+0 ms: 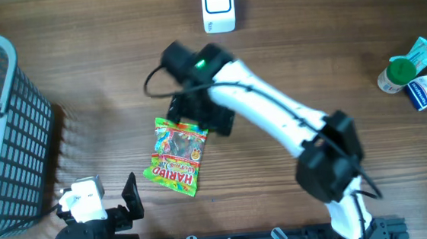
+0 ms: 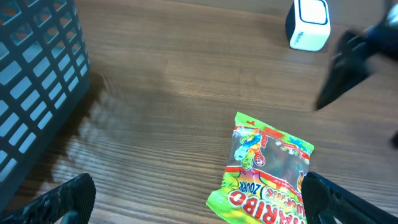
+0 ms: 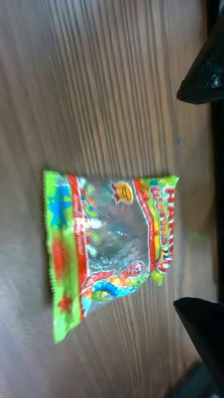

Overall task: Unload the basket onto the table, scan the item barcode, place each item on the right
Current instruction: 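Reach the right gripper to the Haribo gummy bag and grasp it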

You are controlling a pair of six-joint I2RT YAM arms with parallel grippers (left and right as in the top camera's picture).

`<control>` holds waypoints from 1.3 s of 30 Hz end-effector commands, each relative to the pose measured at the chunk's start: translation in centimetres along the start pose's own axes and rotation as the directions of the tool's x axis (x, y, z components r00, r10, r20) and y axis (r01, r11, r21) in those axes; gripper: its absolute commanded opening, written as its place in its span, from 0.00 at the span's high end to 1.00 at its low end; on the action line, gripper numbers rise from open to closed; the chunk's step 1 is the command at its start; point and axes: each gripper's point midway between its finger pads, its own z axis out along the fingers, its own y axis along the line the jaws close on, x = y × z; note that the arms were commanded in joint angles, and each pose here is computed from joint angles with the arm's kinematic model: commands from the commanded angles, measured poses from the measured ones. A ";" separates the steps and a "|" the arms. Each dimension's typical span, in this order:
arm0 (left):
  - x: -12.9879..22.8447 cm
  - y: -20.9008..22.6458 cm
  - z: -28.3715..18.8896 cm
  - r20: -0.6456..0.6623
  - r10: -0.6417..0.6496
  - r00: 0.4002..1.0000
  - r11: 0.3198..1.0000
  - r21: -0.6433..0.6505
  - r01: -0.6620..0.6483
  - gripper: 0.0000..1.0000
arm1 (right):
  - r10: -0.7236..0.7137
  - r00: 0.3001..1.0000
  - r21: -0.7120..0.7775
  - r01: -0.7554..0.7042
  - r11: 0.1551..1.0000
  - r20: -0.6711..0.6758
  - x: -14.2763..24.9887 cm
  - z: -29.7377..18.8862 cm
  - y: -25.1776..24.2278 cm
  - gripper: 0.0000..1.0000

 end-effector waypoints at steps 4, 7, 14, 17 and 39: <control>0.0 0.0 0.0 0.004 0.000 1.000 1.000 -0.002 0.000 0.00 | 0.102 0.995 0.118 -0.102 0.988 0.004 2.2 6.7 0.8 0.00; 0.0 0.0 0.0 0.004 0.000 1.000 1.000 -0.001 0.000 0.00 | 0.113 0.993 0.066 -0.114 0.991 0.019 2.6 7.2 2.4 0.00; 0.0 0.0 0.0 0.004 0.000 1.000 1.000 -0.001 0.000 0.00 | 0.009 0.999 0.029 -0.010 1.000 0.037 2.1 9.0 4.0 0.00; 0.0 0.0 0.0 0.004 0.000 1.000 1.000 -0.001 0.000 0.00 | -0.001 0.999 0.124 0.006 0.992 -0.039 3.1 12.5 2.3 0.01; 0.0 0.0 0.0 0.004 0.000 1.000 1.000 -0.001 0.000 0.00 | -0.789 0.615 -0.917 0.319 0.238 0.010 0.4 -1.1 5.4 0.96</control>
